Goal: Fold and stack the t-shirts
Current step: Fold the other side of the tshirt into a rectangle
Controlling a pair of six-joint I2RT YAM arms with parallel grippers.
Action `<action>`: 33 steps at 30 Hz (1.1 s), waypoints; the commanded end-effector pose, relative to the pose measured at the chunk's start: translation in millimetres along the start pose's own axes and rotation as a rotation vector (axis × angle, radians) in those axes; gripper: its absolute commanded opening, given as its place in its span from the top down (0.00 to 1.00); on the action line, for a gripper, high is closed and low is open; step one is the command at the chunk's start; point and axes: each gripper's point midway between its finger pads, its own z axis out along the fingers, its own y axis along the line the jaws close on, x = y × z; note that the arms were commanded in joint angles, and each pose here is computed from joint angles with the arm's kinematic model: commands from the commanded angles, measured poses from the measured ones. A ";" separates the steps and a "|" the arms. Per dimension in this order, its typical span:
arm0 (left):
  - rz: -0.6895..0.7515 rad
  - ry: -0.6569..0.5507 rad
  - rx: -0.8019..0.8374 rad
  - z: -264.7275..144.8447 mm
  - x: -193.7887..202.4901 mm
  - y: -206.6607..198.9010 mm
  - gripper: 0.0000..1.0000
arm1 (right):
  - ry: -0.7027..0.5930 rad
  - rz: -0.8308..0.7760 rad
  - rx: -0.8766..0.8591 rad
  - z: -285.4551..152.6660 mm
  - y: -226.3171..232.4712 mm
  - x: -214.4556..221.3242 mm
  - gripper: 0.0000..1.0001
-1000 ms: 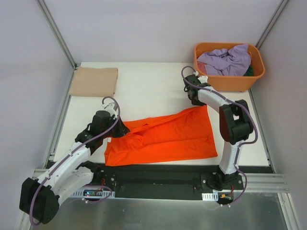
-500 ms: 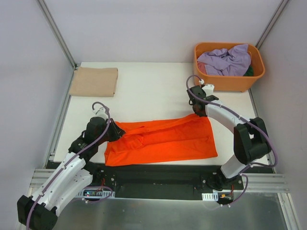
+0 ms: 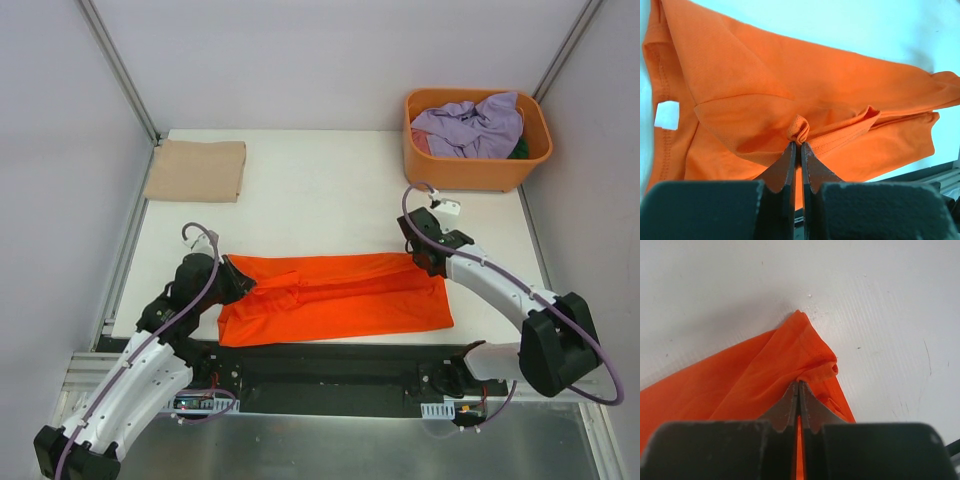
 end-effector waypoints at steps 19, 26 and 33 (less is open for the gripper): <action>-0.094 0.066 -0.169 -2.3 30.6 42.2 0.81 | 0.068 0.129 0.047 -10.4 -35.8 70.9 0.74; -0.104 -0.007 -0.105 -22.5 10.6 22.9 0.36 | -0.019 0.205 -0.038 -37.6 -54.0 56.7 0.46; -0.087 -0.032 -0.051 -32.0 -12.7 -5.0 0.01 | -0.165 0.188 -0.433 -63.5 -2.7 24.9 0.04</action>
